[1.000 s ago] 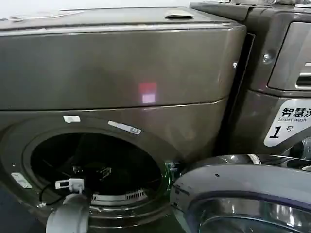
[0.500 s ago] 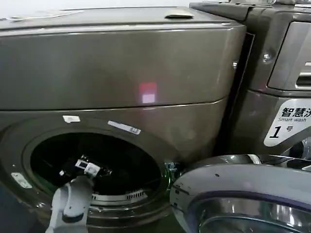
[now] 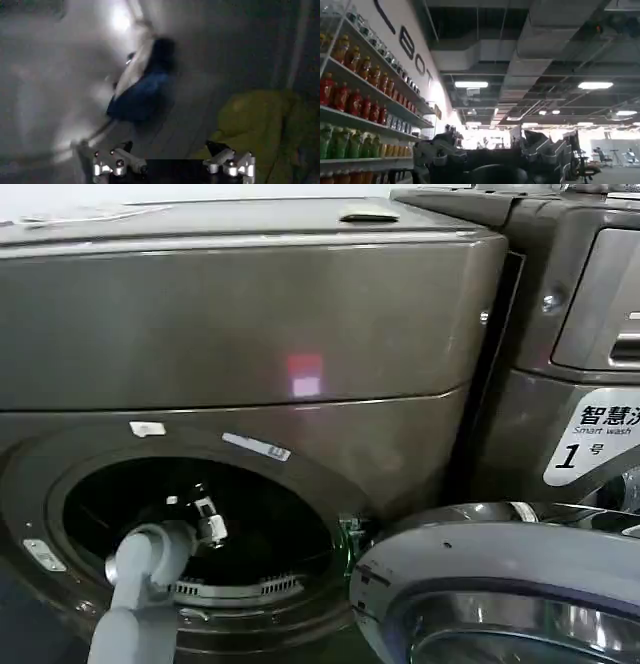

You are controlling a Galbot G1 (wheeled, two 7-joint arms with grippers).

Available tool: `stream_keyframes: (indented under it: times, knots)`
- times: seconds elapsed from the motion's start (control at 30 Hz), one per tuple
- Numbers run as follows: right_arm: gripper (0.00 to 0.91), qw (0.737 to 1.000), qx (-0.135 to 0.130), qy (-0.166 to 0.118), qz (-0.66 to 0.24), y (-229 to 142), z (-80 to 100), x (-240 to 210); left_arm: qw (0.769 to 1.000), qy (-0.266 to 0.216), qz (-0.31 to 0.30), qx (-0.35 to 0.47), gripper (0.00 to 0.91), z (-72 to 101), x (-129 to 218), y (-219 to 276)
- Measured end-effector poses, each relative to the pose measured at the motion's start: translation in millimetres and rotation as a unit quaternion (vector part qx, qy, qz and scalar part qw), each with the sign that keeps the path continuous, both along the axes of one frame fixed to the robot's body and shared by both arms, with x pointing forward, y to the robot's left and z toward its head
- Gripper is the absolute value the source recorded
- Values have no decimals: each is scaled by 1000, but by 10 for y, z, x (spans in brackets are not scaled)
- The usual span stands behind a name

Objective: Grasp the clothes from the dryer.

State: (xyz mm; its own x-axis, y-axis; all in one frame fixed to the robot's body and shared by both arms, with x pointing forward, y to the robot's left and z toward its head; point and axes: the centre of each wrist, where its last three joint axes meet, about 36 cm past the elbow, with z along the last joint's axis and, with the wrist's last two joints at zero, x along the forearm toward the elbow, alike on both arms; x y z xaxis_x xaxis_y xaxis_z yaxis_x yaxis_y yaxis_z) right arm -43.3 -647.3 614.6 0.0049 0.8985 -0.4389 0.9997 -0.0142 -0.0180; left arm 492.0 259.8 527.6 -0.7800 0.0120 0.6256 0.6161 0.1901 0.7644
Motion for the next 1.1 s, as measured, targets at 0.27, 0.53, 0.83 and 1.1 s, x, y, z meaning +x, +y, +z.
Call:
stream_keyframes:
  times: [0.27, 0.53, 0.83, 1.1]
  knots:
    - [907, 1000, 3, 1, 7, 1, -24, 58, 991, 40, -96, 80, 907, 82, 215, 41]
    - [907, 1000, 5, 2, 10, 1, -23, 77, 980, 75, -142, 114, 907, 63, 395, 104]
    - [907, 1000, 8, 3, 12, 1, -43, 87, 970, 114, -175, 120, 907, -55, 570, 141]
    - [907, 1000, 9, 3, 12, 6, -52, 91, 965, 140, -190, 115, 907, -174, 682, 151]
